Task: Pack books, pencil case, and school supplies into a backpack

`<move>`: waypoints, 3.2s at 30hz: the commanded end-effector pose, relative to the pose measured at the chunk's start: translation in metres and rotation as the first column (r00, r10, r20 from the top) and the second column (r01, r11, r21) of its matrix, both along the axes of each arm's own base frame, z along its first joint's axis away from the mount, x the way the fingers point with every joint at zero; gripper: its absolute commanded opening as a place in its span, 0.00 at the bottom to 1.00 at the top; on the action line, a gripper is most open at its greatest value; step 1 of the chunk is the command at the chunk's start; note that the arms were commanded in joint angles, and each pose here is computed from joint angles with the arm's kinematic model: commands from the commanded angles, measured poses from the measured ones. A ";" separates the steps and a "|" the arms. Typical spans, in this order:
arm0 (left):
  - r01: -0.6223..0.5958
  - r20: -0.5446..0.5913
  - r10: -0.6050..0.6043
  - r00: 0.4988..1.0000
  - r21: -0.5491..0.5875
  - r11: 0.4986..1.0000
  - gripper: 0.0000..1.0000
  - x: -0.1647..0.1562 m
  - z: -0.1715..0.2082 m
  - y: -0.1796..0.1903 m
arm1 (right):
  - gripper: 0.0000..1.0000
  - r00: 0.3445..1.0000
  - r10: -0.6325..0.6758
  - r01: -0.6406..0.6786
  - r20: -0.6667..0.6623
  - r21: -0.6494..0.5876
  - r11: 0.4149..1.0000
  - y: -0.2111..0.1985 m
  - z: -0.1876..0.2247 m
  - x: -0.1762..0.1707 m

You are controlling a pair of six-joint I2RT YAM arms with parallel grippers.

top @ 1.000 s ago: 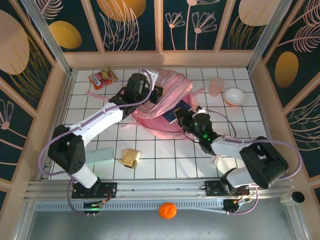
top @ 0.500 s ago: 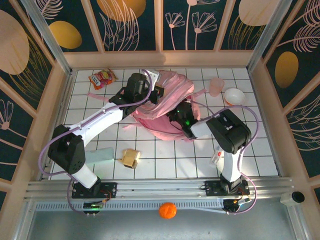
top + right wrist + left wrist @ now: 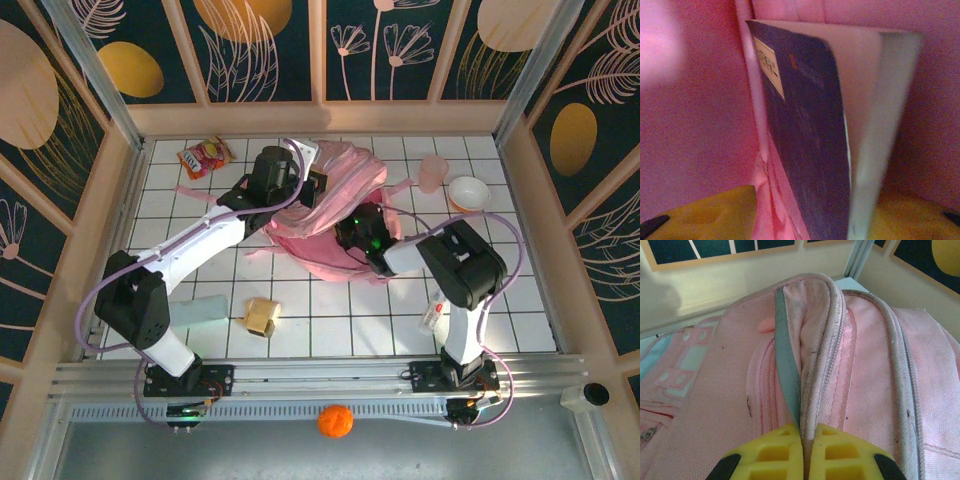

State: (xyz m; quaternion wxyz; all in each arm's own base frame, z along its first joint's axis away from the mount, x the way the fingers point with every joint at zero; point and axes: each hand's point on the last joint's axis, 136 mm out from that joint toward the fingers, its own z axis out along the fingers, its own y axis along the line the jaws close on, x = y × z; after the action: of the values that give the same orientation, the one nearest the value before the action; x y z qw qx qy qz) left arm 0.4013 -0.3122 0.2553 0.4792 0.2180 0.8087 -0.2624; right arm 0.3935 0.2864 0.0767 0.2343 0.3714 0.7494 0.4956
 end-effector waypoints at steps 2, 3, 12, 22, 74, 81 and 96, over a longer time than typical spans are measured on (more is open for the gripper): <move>-0.046 0.193 0.056 0.979 -0.059 0.997 0.00 0.009 0.062 0.013 | 0.62 0.998 0.027 -0.032 -0.063 -0.076 0.997 -0.023 -0.009 -0.030; -0.050 0.189 0.060 0.980 -0.056 0.997 0.00 0.010 0.060 0.015 | 0.63 0.997 0.038 -0.043 -0.062 -0.085 0.995 -0.026 -0.007 -0.035; 0.021 0.174 -0.021 0.984 -0.001 1.000 0.00 0.001 0.030 0.013 | 0.64 0.994 0.075 -0.047 0.077 -0.315 0.948 -0.070 0.064 -0.065; 0.254 0.054 -0.270 0.961 0.202 0.946 0.00 -0.035 -0.073 -0.008 | 0.64 0.980 0.026 0.071 0.197 -0.471 0.879 -0.142 0.119 -0.086; -0.564 -0.414 0.428 0.803 -0.296 0.771 0.78 -0.048 -0.117 0.185 | 0.33 0.038 0.891 0.132 -0.452 -0.882 -0.453 0.012 -0.006 -0.108; -0.499 -0.354 0.390 0.850 -0.302 0.812 0.75 -0.049 -0.104 0.179 | 0.00 0.018 0.956 0.153 -0.294 -0.944 -0.293 0.014 0.110 -0.090; -0.232 -0.015 0.240 0.971 -0.322 0.918 0.62 -0.066 -0.066 0.162 | 0.00 -0.001 0.998 0.143 -0.056 -0.988 -0.055 -0.014 0.223 -0.062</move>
State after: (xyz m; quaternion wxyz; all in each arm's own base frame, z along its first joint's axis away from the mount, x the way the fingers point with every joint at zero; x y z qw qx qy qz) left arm 0.3361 -0.1394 0.1905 0.5395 -0.0031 0.7769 -0.3247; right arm 0.3370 0.2627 0.2470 0.4040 -0.5821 0.6998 0.0907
